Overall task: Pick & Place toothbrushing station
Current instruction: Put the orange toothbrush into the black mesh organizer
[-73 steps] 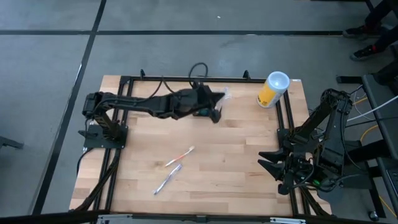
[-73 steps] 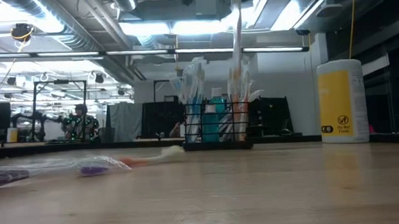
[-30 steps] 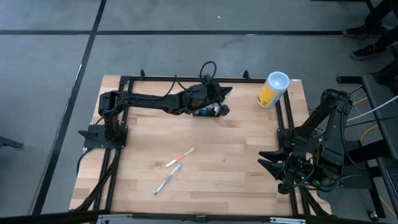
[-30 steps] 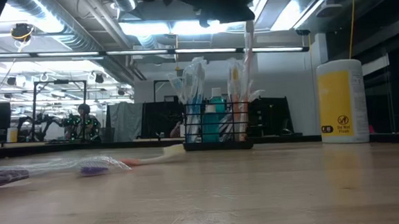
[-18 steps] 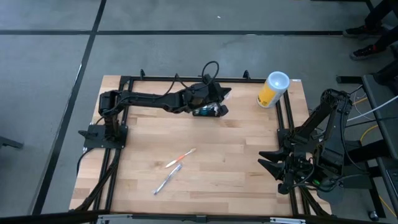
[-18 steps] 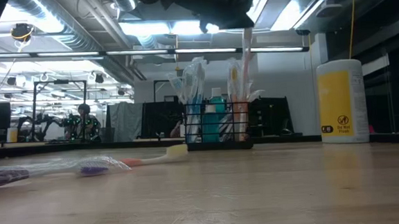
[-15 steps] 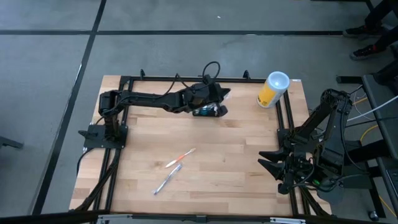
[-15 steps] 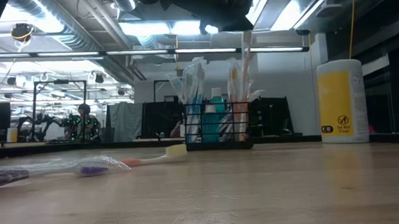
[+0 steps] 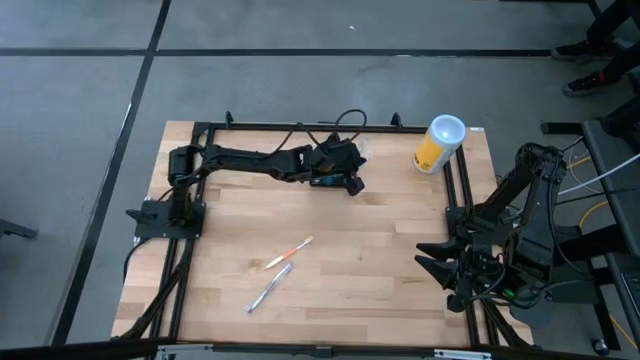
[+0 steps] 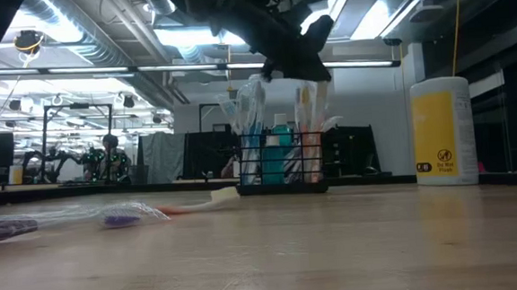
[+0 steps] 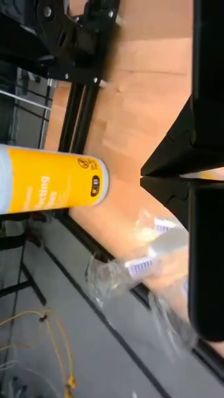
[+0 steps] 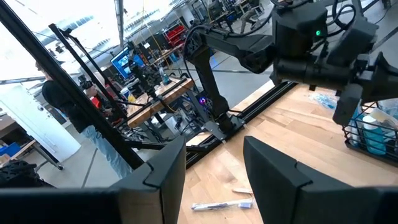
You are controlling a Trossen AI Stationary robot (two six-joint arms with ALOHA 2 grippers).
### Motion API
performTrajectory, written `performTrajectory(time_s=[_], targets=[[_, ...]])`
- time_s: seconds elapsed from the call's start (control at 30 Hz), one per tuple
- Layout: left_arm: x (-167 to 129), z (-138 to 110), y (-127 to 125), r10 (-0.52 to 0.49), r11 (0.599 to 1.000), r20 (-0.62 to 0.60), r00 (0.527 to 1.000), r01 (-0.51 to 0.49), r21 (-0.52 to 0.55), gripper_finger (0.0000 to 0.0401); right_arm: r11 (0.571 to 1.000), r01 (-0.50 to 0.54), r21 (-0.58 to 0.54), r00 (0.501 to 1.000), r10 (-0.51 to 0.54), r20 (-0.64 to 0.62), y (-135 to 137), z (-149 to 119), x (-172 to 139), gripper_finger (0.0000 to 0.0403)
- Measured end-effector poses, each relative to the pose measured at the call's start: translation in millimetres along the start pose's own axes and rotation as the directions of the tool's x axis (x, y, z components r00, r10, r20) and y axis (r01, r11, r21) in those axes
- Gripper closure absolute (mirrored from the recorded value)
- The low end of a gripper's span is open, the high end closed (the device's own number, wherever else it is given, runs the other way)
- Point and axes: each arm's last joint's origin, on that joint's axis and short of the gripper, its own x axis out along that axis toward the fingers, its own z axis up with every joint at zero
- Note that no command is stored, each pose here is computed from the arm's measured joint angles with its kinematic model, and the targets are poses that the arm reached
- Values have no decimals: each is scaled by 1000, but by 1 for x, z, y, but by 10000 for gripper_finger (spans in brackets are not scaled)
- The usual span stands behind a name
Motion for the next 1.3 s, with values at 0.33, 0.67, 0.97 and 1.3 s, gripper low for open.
performTrajectory(time_s=[0.33, 0.67, 0.97, 1.3], targets=[[-12, 12, 3, -13, 1000, 31, 999, 13, -14, 326, 1000, -1, 4, 1000, 1, -2, 0, 0, 0, 239], [-51, 34, 1, -45, 999, 31, 999, 45, -20, 214, 1000, -4, 3, 1000, 4, -8, 0, 0, 0, 239], [-144, -1, -64, -103, 991, -397, 912, 127, 33, 220, 1000, -7, 10, 1000, 8, -6, 1, -3, -2, 239], [-187, -95, -133, 18, 980, -564, 825, -126, -153, 221, 1000, -13, 9, 1000, 13, -16, 3, -7, -2, 239]])
